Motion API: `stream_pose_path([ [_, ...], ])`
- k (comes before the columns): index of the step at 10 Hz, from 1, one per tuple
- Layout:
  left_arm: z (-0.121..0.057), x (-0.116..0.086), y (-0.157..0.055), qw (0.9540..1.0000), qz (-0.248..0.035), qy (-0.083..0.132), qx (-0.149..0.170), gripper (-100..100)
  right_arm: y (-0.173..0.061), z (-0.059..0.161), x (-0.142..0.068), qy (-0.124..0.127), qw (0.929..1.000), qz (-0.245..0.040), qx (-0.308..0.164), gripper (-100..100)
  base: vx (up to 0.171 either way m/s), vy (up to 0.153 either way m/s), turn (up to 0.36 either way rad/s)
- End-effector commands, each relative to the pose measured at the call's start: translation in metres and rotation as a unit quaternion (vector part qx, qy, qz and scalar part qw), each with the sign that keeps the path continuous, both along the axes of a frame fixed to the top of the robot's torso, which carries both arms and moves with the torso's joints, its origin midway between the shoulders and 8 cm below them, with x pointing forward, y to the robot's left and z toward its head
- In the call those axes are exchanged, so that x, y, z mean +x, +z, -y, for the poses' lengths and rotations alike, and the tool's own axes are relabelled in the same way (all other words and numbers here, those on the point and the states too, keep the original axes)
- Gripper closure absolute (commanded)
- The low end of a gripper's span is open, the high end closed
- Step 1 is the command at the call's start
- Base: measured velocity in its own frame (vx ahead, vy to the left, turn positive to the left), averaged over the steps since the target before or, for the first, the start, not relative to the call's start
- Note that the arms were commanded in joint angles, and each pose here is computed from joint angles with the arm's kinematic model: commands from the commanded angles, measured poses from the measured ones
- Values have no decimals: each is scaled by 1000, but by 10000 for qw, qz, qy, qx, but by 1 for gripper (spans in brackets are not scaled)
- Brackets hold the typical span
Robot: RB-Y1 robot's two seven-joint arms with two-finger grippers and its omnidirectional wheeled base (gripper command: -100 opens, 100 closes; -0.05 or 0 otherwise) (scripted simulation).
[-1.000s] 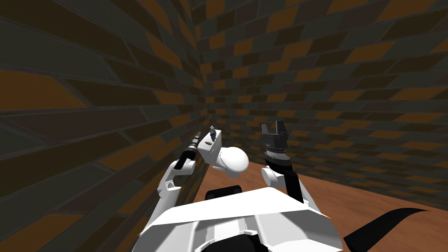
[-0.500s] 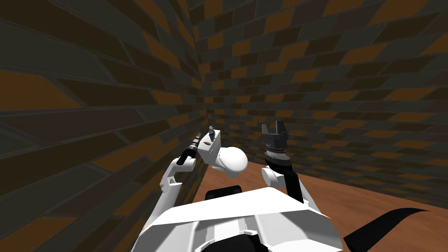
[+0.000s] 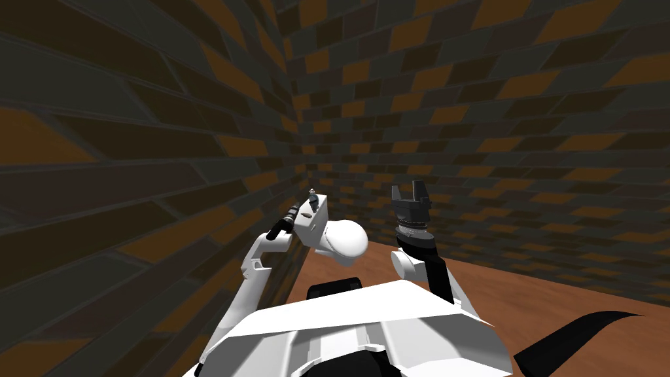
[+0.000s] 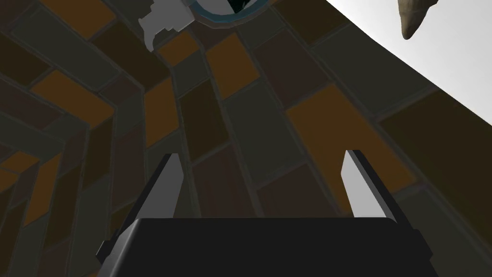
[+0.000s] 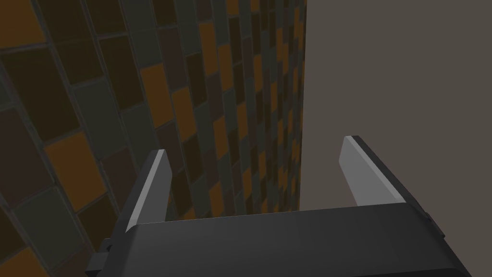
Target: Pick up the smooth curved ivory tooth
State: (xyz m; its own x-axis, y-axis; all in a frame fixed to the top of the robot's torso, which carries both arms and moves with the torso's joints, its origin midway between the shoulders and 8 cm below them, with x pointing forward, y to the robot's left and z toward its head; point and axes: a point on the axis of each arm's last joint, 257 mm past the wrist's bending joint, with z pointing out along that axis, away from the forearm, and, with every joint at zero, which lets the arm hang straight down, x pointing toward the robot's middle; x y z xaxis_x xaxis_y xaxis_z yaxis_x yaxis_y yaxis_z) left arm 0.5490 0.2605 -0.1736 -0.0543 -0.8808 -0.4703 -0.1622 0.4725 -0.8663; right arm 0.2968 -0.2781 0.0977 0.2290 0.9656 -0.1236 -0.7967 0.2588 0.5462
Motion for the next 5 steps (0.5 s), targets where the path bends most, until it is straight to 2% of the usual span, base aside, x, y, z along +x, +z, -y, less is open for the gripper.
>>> stream_pose_path([
  [1, -4, 2, -10, 9998, -204, 57, 37, -100, 0, 0, 0, 0, 10000, 0, 0, 0, 16, -41, -30],
  [2, -13, 6, -21, 9990, -408, 123, 102, -100, 0, 0, 0, 0, 10000, 0, 0, 0, 19, -44, -70],
  [3, -14, 5, -25, 9987, -487, 144, 103, -100, 0, 0, 0, 0, 10000, 0, 0, 0, 15, -33, -33],
  [4, -25, 7, -37, 9970, -725, 224, 159, -100, 0, 0, 0, 0, 10000, 0, 0, 0, 19, -46, -74],
  [5, -26, 6, -39, 9966, -769, 236, 160, -100, 0, 0, 0, 0, 10000, 0, 0, 0, 16, -41, -36],
])
